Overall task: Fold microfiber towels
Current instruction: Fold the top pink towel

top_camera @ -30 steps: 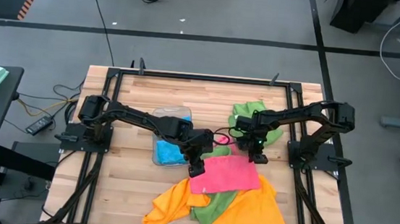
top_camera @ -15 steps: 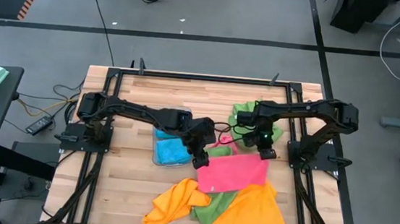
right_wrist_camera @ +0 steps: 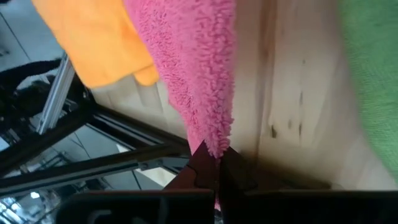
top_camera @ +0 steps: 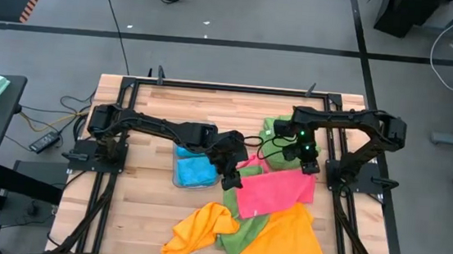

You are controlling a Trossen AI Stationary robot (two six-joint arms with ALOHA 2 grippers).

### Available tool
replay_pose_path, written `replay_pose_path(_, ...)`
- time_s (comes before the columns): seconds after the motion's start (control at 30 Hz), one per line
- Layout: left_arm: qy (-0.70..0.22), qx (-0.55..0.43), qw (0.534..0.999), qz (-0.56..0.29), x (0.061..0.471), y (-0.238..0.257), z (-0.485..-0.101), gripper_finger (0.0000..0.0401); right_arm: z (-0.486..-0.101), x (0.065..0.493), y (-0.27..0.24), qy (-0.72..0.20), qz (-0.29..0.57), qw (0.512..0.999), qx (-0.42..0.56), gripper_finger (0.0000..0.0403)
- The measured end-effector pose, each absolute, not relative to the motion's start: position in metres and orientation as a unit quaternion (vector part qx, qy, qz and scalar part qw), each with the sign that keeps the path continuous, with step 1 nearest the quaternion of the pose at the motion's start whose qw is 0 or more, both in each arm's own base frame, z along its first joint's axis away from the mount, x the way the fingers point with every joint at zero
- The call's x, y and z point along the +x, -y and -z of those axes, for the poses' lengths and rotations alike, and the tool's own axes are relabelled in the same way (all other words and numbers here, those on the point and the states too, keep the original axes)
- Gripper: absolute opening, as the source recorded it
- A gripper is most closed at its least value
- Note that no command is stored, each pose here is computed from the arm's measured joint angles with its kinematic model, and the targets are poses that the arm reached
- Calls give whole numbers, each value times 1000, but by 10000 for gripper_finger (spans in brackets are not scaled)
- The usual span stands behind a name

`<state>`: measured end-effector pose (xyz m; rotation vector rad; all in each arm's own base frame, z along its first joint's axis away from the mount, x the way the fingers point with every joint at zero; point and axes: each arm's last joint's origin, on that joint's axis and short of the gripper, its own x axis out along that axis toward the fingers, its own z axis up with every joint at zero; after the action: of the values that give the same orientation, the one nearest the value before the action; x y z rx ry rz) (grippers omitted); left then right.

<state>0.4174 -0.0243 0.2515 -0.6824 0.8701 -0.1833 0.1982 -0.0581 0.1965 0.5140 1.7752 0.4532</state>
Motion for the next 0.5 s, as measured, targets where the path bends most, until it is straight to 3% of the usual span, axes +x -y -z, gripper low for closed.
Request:
replay_pose_path(0.23, -403, -315, 859, 29, 418, 22, -250, 174, -196, 194, 72, -755, -172, 588, 233, 4)
replay_pose_path(0.5, -414, -310, 856, 19, 420, 20, -243, 174, -193, 198, 79, -732, -166, 623, 221, 5)
